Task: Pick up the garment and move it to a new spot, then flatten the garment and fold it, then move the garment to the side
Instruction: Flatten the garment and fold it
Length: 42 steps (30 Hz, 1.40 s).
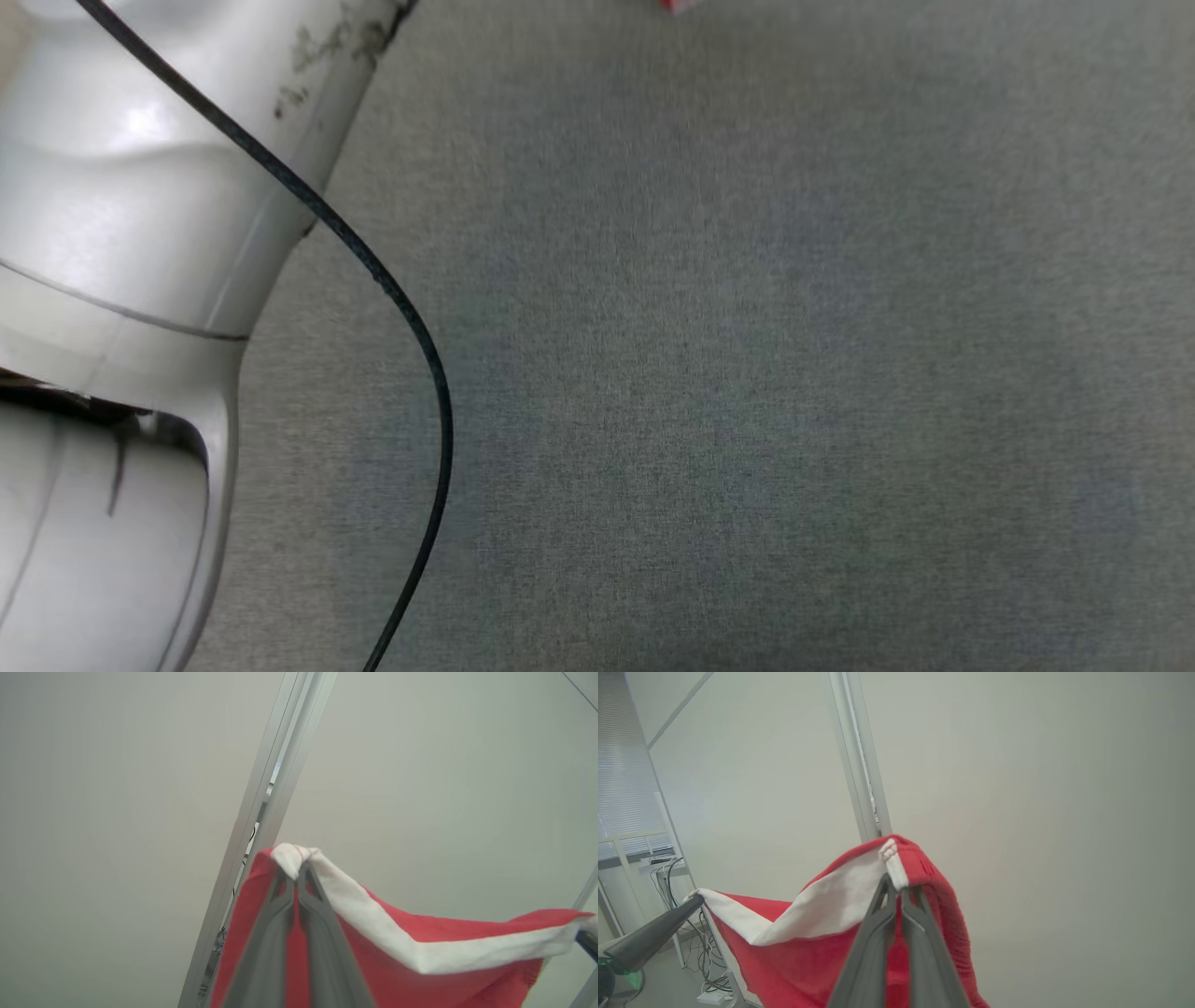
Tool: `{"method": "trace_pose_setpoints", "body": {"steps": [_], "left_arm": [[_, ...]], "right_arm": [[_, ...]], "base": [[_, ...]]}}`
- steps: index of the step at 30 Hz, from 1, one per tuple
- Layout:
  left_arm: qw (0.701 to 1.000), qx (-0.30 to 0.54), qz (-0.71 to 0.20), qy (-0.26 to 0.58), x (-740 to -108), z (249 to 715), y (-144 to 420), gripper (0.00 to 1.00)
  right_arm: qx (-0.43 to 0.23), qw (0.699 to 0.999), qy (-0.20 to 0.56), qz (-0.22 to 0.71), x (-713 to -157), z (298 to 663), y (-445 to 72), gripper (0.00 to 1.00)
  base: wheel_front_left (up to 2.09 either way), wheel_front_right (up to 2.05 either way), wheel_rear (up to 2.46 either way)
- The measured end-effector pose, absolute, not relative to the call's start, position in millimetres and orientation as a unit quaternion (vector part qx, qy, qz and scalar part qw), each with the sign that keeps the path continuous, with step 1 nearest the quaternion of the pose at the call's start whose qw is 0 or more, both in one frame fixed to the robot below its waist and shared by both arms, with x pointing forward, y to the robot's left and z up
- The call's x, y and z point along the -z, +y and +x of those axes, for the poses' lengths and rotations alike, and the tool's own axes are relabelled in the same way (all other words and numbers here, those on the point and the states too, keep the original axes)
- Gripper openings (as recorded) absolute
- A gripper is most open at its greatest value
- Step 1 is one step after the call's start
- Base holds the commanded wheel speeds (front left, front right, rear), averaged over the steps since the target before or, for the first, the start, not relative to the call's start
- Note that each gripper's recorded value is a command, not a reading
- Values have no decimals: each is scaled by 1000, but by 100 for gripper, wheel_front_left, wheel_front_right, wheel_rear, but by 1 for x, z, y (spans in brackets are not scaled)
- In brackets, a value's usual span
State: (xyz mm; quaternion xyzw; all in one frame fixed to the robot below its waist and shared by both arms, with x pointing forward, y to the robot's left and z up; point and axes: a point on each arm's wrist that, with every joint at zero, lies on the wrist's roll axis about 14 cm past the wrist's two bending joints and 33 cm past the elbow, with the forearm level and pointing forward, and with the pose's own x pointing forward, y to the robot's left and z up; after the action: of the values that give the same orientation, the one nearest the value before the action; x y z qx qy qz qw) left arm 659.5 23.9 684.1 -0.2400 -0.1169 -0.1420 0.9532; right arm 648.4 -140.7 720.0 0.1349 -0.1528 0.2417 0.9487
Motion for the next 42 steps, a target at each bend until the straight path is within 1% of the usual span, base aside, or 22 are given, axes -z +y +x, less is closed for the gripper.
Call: {"method": "trace_pose_setpoints", "body": {"steps": [4, 8, 12, 16, 18, 21, 26, 31, 34, 38, 42], "left_arm": [[949, 135, -250, -137, -667, 678, 25, 0], [953, 140, -245, -108, -611, 684, 16, 0], [961, 127, -240, -53, -546, 687, 15, 0], [964, 115, -241, 1, -491, 681, 17, 0], [963, 110, -246, 19, -476, 677, 19, 0], [964, 109, -240, 25, -472, 671, 21, 0], [969, 104, -221, 43, -461, 659, 24, 0], [969, 108, -210, 71, -448, 638, 26, 0], [968, 118, -205, 86, -445, 625, 23, 0], [968, 116, -190, 114, -432, 607, 26, 0], [969, 114, -170, 140, -419, 591, 32, 0]], "right_arm": [[-227, 957, -109, 142, -653, 676, -142, 0], [-215, 961, -46, 165, -580, 690, -140, 0], [-209, 965, 27, 158, -502, 689, -139, 0], [-199, 961, 84, 175, -444, 679, -137, 0], [-196, 958, 106, 180, -424, 672, -136, 0], [-199, 954, 123, 189, -413, 660, -130, 0], [-198, 949, 135, 205, -412, 644, -129, 0], [-199, 942, 162, 215, -409, 616, -126, 0], [-198, 933, 173, 247, -416, 603, -123, 0], [-206, 927, 212, 233, -408, 577, -124, 0], [-206, 926, 221, 226, -408, 564, -126, 0]], "base": [[0, 0, 0], [0, 0, 0], [0, 0, 0], [0, 0, 0], [0, 0, 0], [0, 0, 0], [0, 0, 0], [0, 0, 0], [0, 0, 0], [0, 0, 0], [0, 0, 0]]}}
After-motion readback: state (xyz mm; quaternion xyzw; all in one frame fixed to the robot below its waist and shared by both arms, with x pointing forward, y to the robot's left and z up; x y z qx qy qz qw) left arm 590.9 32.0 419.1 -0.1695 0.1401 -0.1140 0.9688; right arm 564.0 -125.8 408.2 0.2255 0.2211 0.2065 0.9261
